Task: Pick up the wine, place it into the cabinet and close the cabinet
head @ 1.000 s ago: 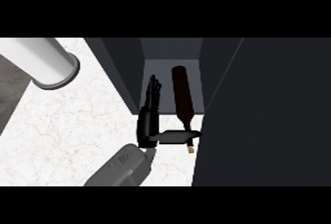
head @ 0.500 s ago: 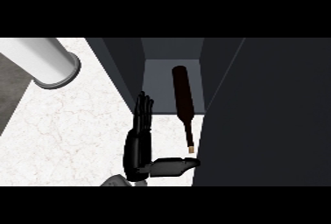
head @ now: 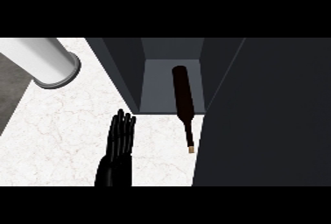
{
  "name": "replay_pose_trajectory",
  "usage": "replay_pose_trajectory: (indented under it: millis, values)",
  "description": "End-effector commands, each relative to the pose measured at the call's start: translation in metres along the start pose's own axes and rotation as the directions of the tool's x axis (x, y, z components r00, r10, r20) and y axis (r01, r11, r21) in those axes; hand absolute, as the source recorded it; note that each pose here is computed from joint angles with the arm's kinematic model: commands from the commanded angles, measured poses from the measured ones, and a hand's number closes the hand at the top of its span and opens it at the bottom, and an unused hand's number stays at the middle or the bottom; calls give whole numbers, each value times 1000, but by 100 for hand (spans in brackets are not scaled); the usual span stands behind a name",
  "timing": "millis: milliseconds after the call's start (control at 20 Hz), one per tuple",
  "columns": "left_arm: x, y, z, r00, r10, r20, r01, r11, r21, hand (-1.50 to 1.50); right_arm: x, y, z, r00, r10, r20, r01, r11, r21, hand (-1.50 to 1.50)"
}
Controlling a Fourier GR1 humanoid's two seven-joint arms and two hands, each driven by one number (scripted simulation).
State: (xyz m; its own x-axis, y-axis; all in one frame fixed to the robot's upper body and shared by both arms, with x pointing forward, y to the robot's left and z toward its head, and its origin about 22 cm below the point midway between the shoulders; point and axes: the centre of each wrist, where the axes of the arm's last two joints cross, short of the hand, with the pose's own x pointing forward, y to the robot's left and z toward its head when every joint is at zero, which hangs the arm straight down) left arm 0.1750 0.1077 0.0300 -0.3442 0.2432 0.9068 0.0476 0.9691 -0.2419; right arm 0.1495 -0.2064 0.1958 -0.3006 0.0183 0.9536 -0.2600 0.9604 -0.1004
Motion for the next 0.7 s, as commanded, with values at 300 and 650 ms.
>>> replay_pose_trajectory:
  millis: [300, 650]
  values:
    - [32, 60, 29, 999, 32, -22, -34, 994, -100, -150, 8, 5, 9, 999, -30, -12, 31, 986, 166, 150]
    - [50, 91, 12, 1000, 2, -3, -2, 995, -104, -150, 4, 22, 12, 989, -119, -93, 139, 958, 250, 150]
